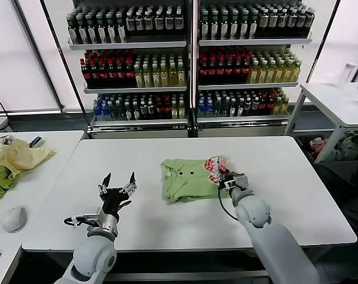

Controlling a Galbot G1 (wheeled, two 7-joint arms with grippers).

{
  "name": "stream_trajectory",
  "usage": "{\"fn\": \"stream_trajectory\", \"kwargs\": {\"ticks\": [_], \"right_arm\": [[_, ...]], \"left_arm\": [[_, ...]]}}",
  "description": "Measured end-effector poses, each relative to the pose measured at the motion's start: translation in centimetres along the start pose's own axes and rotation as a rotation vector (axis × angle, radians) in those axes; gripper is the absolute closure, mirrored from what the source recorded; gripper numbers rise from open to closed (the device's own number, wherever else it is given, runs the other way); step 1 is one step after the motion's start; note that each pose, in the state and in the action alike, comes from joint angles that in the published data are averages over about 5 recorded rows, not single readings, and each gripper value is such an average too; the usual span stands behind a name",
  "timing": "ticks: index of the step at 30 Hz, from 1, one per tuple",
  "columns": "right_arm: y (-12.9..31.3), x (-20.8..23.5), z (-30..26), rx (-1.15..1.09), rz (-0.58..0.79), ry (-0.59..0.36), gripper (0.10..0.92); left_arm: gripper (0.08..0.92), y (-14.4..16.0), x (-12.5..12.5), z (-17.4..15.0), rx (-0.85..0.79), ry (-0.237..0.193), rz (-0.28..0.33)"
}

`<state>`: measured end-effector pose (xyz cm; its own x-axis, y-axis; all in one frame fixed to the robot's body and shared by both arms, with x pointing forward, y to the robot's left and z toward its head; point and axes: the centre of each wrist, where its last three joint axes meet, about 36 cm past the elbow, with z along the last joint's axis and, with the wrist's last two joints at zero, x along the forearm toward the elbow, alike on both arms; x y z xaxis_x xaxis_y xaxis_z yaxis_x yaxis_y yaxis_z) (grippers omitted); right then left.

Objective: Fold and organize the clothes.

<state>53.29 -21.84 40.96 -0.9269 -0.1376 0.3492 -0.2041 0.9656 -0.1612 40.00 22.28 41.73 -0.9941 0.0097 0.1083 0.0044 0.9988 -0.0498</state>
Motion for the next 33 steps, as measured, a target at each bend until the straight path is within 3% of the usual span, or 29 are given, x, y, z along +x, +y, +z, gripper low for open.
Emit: {"fn": "stream_trajectory", "kwargs": {"ticks": [7,19,33], "right_arm": [[-2.5,2.5,0.4,0.014,0.044,-0.135,0.54],[-5.0,10.2,2.1,-0.013,0.1,-0.284,0.221],[-4.4,16.9,3.4,-0.03,0.14,-0.35,0.2]], "left_arm": [[0.177,-1.3,0.7,0.2,-0.019,-0.012,0.034],[0.177,-2.8,2.9,0.0,-0.047,-0.045,0.071],[0.177,-3.4,5.6,0.0,-0.045,-0.053,0.07]]}}
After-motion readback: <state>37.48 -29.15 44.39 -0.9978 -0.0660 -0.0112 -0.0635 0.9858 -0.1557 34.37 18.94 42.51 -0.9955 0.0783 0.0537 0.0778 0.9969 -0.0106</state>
